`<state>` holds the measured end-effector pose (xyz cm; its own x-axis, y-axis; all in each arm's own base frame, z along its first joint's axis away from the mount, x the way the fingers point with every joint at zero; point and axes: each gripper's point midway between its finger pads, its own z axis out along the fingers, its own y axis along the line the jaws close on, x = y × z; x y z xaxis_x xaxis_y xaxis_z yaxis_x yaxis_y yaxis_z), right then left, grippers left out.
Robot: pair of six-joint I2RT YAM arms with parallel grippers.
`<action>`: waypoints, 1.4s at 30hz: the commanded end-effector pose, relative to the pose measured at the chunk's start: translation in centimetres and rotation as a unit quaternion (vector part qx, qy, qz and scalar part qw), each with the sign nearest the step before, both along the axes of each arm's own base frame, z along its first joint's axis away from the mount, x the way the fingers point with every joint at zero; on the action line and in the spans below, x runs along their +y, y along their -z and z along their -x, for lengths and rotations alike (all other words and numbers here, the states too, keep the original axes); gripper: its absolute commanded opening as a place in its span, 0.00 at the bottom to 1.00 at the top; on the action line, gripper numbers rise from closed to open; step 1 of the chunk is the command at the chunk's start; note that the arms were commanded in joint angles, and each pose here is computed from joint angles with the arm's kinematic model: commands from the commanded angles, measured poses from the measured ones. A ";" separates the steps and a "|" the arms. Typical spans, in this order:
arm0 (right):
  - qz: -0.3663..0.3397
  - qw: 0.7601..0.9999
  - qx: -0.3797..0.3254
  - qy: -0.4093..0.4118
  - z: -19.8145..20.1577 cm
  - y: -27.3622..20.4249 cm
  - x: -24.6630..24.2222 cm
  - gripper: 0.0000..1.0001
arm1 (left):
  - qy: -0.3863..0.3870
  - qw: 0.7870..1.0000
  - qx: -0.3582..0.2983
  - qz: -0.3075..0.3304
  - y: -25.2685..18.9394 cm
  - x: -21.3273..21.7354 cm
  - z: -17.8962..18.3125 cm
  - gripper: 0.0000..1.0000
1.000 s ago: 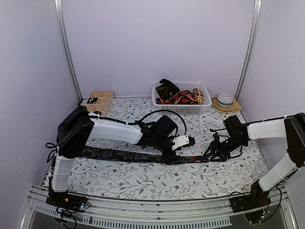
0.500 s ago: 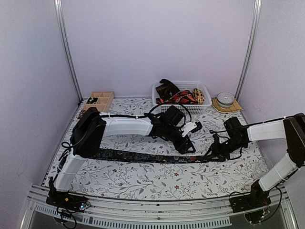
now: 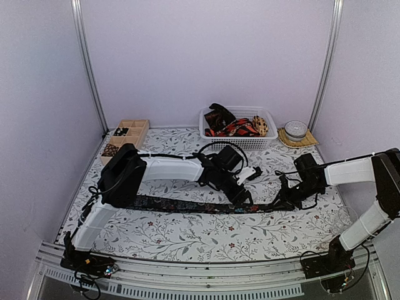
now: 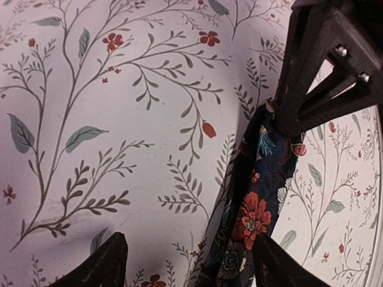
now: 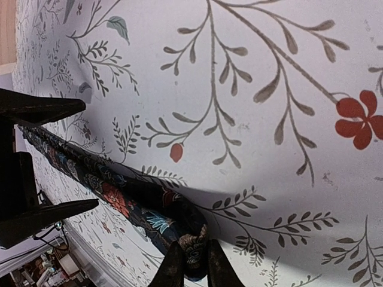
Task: Roll the ties
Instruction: Roll the tie at the center of the board.
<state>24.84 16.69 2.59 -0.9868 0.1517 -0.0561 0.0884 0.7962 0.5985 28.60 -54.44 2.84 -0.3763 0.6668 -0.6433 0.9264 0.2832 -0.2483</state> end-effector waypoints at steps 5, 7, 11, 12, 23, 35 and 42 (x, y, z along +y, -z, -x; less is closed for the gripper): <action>0.070 0.997 -0.004 0.023 -0.1 -0.8 -3.1 0.08 | -0.047 0.999 0.017 0.000 -1.3 0.3 -1.8 0.72; 0.094 0.995 -0.016 0.033 -0.7 -1.9 -3.9 0.07 | -0.056 0.998 0.021 -0.005 -1.2 0.3 -2.0 0.72; 0.162 0.985 -0.048 0.046 -1.9 -3.9 -6.2 0.07 | -0.064 0.998 0.026 -0.009 -1.1 0.0 -2.3 0.72; 0.178 0.982 -0.050 0.048 -2.0 -4.1 -6.9 0.07 | -0.065 0.998 0.026 -0.009 -1.1 -0.1 -2.4 0.72; 0.193 0.978 -0.029 0.072 -3.1 -4.4 -8.8 0.03 | -0.087 0.996 0.023 0.000 -1.9 -1.4 -3.9 0.72; 0.216 0.976 -0.032 0.021 -4.0 -3.5 -6.7 0.03 | -0.107 0.994 0.022 0.003 -0.5 -2.3 -4.6 0.78; 0.216 0.976 -0.040 0.001 -4.7 -3.5 -5.0 0.04 | -0.120 0.993 0.015 -0.011 0.8 -2.1 -5.1 0.77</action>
<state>28.79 10.97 6.41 -0.9728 0.1245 -0.1952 0.0776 0.9696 0.2319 32.85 -56.56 2.68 -0.5386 0.5768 -0.6142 0.8328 0.4748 -0.2846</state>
